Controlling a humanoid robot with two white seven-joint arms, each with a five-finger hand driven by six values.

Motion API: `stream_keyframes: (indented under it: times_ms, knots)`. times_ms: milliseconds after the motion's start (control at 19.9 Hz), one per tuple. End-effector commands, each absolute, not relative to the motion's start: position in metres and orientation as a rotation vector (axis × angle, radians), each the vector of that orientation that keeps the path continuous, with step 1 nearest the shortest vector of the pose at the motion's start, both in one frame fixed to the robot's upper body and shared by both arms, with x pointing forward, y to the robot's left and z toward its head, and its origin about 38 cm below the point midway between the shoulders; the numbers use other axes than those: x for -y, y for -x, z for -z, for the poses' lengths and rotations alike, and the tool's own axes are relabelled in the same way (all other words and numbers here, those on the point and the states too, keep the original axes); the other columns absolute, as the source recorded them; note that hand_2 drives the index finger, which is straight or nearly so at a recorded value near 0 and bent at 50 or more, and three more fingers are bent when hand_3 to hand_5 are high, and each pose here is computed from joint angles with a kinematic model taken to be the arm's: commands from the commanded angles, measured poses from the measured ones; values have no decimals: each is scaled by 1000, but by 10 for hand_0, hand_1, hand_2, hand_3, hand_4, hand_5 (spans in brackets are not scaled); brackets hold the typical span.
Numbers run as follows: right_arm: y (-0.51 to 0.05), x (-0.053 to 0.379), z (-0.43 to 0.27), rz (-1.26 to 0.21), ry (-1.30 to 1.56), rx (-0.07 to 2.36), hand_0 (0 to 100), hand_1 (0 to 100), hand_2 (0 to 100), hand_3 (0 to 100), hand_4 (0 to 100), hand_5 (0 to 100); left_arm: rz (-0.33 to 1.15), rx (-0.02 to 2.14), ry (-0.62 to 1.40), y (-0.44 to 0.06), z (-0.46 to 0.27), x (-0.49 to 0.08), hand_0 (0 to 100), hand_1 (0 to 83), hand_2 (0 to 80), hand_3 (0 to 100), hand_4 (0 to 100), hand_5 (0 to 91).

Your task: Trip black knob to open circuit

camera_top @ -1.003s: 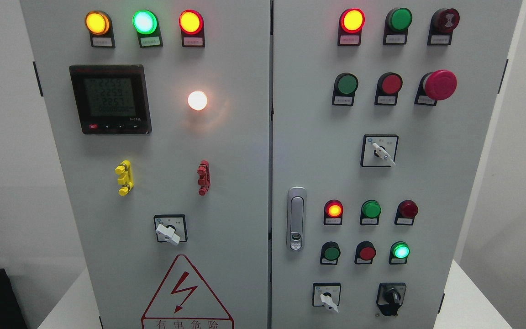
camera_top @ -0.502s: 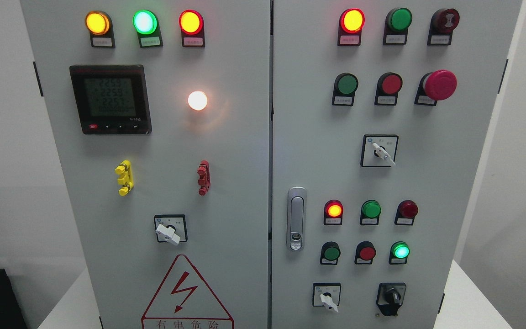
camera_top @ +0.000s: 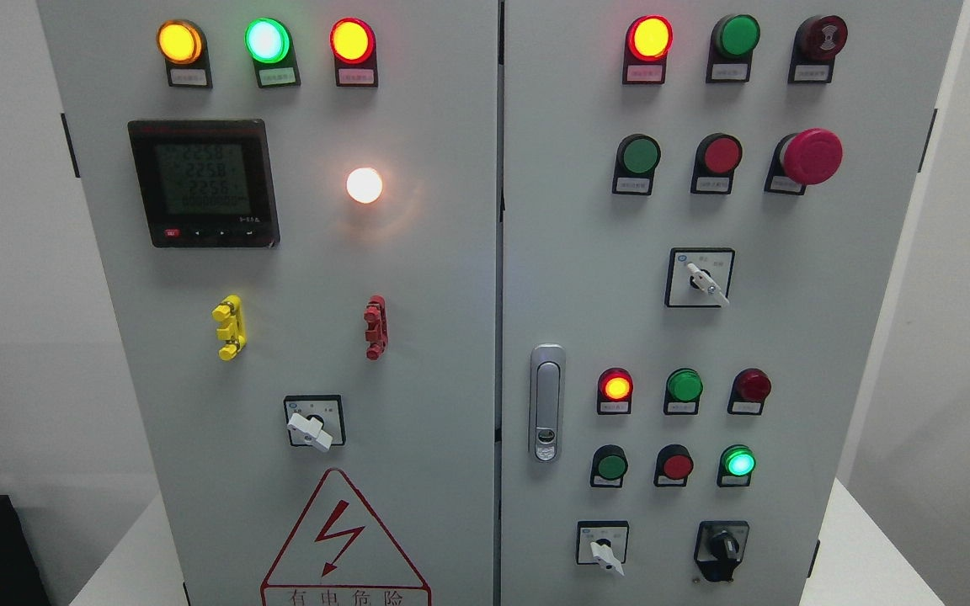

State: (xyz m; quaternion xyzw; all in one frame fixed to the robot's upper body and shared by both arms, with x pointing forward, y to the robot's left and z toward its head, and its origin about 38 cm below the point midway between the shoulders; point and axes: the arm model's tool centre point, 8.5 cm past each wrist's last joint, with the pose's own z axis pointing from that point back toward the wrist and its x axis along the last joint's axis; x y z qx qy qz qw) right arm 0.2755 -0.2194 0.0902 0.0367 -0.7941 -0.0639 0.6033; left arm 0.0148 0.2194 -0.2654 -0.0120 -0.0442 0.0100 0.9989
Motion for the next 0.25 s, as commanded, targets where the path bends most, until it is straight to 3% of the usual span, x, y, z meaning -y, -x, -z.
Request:
stream_keyframes:
  times_ms: [0, 201]
  knots:
    - [-276, 220, -103, 142, -97, 1887, 7, 0, 0, 33, 0, 0, -23, 88, 24, -16, 265, -219, 120, 389, 0, 0, 0, 0]
    - [-274, 219, -103, 145, -99, 1894, 4, 0, 0, 22, 0, 0, -23, 88, 24, -15, 265, -219, 120, 389, 0, 0, 0, 0]
